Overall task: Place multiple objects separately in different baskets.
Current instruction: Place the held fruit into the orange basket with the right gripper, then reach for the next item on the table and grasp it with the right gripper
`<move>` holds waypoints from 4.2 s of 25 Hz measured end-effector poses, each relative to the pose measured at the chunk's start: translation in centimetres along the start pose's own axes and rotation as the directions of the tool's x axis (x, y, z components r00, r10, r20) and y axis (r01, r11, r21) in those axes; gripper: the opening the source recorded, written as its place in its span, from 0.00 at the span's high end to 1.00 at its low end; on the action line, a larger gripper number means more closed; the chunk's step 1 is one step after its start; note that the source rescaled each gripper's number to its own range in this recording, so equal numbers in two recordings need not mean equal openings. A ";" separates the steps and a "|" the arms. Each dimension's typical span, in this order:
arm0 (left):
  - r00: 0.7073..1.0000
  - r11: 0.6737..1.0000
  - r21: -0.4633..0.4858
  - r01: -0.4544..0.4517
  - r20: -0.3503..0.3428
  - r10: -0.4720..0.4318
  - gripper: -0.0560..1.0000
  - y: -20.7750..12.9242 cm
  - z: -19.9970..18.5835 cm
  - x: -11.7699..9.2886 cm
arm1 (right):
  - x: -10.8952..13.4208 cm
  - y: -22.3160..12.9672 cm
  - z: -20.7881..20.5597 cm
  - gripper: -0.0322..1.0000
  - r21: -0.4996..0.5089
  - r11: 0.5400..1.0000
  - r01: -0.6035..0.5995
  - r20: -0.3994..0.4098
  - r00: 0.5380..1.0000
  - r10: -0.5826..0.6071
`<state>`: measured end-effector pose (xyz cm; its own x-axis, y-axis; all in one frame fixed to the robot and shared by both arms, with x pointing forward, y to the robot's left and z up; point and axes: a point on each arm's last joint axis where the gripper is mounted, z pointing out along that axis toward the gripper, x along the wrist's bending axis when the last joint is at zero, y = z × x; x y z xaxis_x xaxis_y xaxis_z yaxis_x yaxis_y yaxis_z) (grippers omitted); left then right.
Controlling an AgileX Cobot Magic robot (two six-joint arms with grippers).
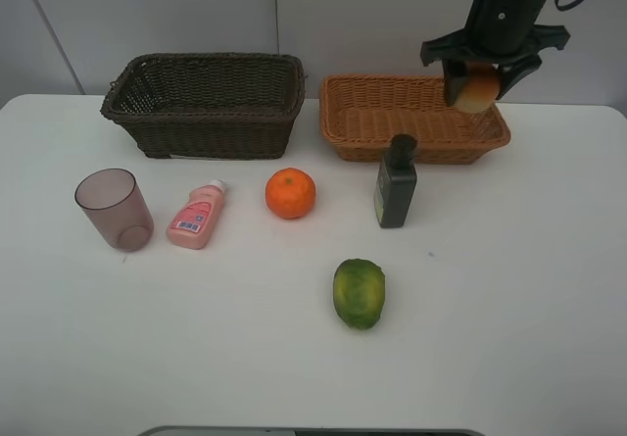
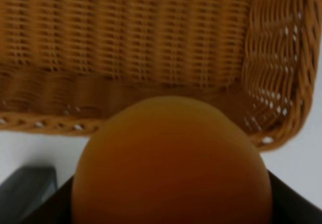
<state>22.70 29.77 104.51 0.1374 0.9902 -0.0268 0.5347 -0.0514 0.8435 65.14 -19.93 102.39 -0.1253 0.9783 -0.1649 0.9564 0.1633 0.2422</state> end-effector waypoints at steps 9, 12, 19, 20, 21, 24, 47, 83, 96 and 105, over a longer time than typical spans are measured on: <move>1.000 1.000 0.000 0.000 0.000 0.000 0.07 0.0 0.0 0.0 | 4.7 4.2 4.6 0.56 -0.085 0.993 0.082 -0.031 0.996 -0.085; 1.000 1.000 0.000 0.000 0.000 0.000 0.07 0.0 0.0 0.0 | 5.2 4.8 6.2 0.56 -0.119 0.989 0.084 -0.041 0.995 -0.090; 1.000 1.000 0.000 0.000 0.000 0.000 0.07 0.0 0.0 0.0 | 6.0 5.7 8.6 0.56 -0.201 0.975 0.089 -0.054 0.993 -0.101; 1.000 1.000 0.000 0.000 0.000 0.000 0.07 0.0 0.0 0.0 | 6.1 5.8 9.1 0.56 -0.208 0.974 0.090 -0.056 0.993 -0.103; 1.000 1.000 0.000 0.000 0.000 0.000 0.07 0.0 0.0 0.0 | 6.2 5.9 9.3 0.56 -0.220 0.971 0.091 -0.058 0.993 -0.106; 1.000 1.000 0.000 0.000 0.000 0.000 0.07 0.0 0.0 0.0 | 6.4 6.0 10.3 0.56 -0.233 0.968 0.092 -0.062 0.992 -0.109; 1.000 1.000 0.000 0.000 0.000 0.000 0.07 0.0 0.0 0.0 | 6.7 5.8 7.4 0.00 -0.235 0.968 0.084 -0.058 0.993 -0.100; 1.000 1.000 0.000 0.000 0.000 0.000 0.07 0.0 0.0 0.0 | 22.8 -6.2 2.3 0.00 -0.047 0.977 0.207 -0.179 0.961 -0.212; 1.000 1.000 0.000 0.000 0.000 0.000 0.07 0.0 0.0 0.0 | 23.4 -5.7 5.2 0.00 -0.095 0.993 0.065 -0.153 0.985 -0.079; 1.000 1.000 0.000 0.000 0.000 0.000 0.07 0.0 0.0 0.0 | 23.9 -5.4 6.5 0.00 -0.124 0.991 0.045 -0.169 0.983 -0.066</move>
<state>22.70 29.77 104.51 0.1374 0.9902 -0.0268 0.5347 -0.0514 0.8435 58.69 1.69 90.94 -0.2311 0.9728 -0.0164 0.9097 0.2221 0.3510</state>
